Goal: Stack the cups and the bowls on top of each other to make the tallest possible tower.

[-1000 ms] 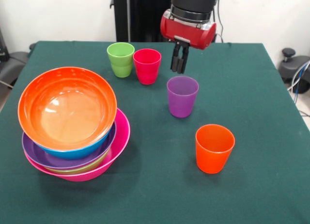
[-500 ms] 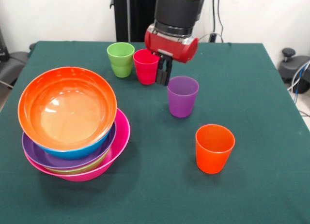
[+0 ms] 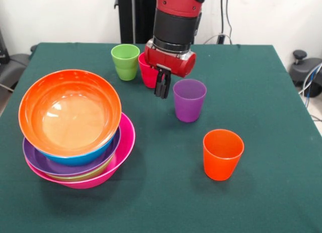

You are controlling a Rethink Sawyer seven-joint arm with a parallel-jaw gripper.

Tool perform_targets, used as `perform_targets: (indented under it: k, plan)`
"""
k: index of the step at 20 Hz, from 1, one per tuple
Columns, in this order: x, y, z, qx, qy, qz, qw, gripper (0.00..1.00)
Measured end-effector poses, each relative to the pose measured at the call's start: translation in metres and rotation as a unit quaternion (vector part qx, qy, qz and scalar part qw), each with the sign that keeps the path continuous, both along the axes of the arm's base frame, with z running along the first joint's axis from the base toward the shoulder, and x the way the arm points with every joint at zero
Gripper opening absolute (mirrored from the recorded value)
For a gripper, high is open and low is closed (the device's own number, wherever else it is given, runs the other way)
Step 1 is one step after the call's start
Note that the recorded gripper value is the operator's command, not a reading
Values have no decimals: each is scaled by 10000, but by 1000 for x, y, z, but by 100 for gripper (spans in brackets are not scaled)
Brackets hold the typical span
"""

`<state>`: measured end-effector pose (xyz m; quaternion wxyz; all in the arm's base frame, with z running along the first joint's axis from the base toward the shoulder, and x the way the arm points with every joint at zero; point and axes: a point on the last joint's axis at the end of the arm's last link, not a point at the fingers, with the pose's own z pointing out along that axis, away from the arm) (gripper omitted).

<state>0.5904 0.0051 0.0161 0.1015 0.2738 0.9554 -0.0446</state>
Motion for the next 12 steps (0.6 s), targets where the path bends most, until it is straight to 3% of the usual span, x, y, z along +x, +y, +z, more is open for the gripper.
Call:
perform_targets:
  k: [12]
  plan:
    - [-7,0,-11,21,108,-6,9999,0]
